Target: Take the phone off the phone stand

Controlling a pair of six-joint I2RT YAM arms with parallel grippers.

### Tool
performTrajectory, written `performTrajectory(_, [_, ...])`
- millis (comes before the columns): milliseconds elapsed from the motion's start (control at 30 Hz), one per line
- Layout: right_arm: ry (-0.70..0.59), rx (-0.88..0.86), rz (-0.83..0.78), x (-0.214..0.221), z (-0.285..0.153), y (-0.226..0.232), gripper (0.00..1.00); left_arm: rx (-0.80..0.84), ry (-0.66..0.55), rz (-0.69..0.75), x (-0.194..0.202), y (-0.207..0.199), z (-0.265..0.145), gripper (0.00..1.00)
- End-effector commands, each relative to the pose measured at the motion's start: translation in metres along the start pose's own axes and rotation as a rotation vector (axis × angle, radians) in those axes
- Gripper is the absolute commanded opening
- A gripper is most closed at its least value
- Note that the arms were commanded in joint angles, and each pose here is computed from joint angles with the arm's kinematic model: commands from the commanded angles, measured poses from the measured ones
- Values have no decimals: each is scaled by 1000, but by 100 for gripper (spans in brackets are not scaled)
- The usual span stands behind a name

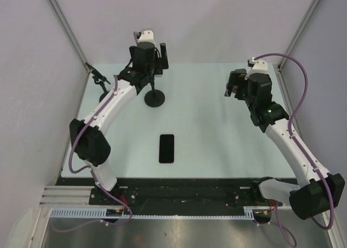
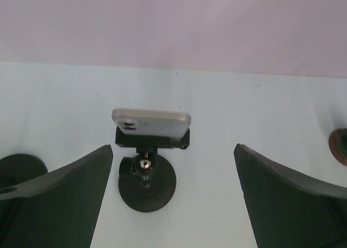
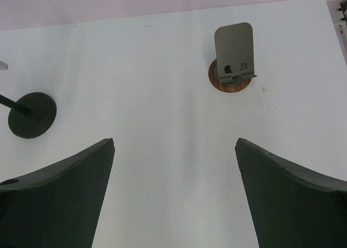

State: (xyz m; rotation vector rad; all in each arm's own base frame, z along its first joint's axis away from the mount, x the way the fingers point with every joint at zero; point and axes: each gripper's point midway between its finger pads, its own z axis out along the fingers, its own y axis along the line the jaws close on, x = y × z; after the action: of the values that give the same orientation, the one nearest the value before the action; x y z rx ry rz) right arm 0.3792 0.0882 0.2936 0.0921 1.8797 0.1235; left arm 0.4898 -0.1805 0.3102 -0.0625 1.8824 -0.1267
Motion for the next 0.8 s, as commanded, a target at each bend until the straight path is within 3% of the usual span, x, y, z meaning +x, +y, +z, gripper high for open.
performTrajectory(0, [-15, -27, 4, -3, -15, 3, 100, -94, -46, 61, -19, 11, 25, 100])
performTrajectory(300, [3, -34, -3, 5, -22, 1, 100, -164, -28, 86, -9, 25, 62, 100])
performTrajectory(567, [17, -54, -23, 10, -22, 3, 100, -106, -24, 91, -9, 16, 88, 100])
performTrajectory(767, [18, -57, -21, 10, -23, 3, 100, -18, 15, 79, 4, 4, 89, 87])
